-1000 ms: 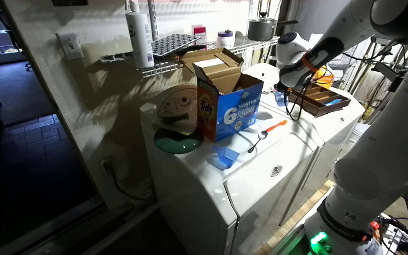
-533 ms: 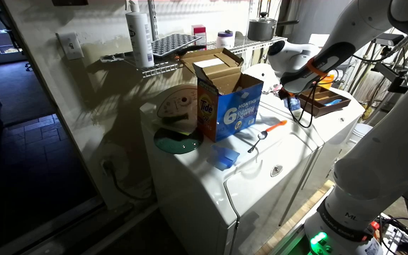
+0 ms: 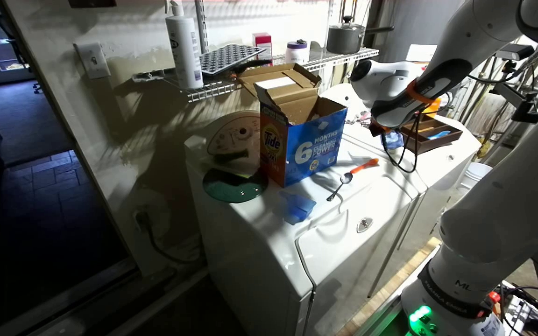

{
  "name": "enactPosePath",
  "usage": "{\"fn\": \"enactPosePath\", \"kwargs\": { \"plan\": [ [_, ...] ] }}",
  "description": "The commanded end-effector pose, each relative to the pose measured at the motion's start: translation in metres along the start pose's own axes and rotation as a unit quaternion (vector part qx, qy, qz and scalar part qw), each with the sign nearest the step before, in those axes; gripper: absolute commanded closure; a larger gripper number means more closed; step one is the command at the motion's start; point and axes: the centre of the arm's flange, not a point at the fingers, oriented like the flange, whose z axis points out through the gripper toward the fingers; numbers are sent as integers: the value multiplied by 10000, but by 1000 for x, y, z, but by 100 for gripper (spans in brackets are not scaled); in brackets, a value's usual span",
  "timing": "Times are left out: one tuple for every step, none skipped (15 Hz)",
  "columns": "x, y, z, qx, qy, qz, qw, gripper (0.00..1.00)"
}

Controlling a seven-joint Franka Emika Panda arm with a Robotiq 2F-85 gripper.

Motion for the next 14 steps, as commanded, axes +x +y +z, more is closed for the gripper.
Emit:
{"fn": "enactPosePath", "kwargs": {
  "plan": [
    [-4,-5,1,-24,-55,7,10000,99],
    [-6,-8,2,-10,-56,-7,10000,99],
    [-7,-11,3,-39,-33,-12,10000,99],
    [-7,-12,3,-48,0,-16,10000,99],
    [-8,-14,2,-57,-3,-25,10000,99],
    [-7,-16,1,-89,21,-27,10000,99],
    [-7,-17,0,-129,60,-46,9999,99],
    [-7,-19,0,-137,91,-56,9998,99],
    [-8,-22,-1,-177,121,-76,9997,99],
    [-9,-24,-2,-198,143,-94,9997,99],
    [-10,-26,-2,-215,155,-106,9996,99],
    [-11,-28,-1,-259,179,-116,9994,99],
    [-12,-29,-1,-330,225,-127,9991,99],
    [-13,-29,1,-411,260,-145,9987,99]
  ]
}}
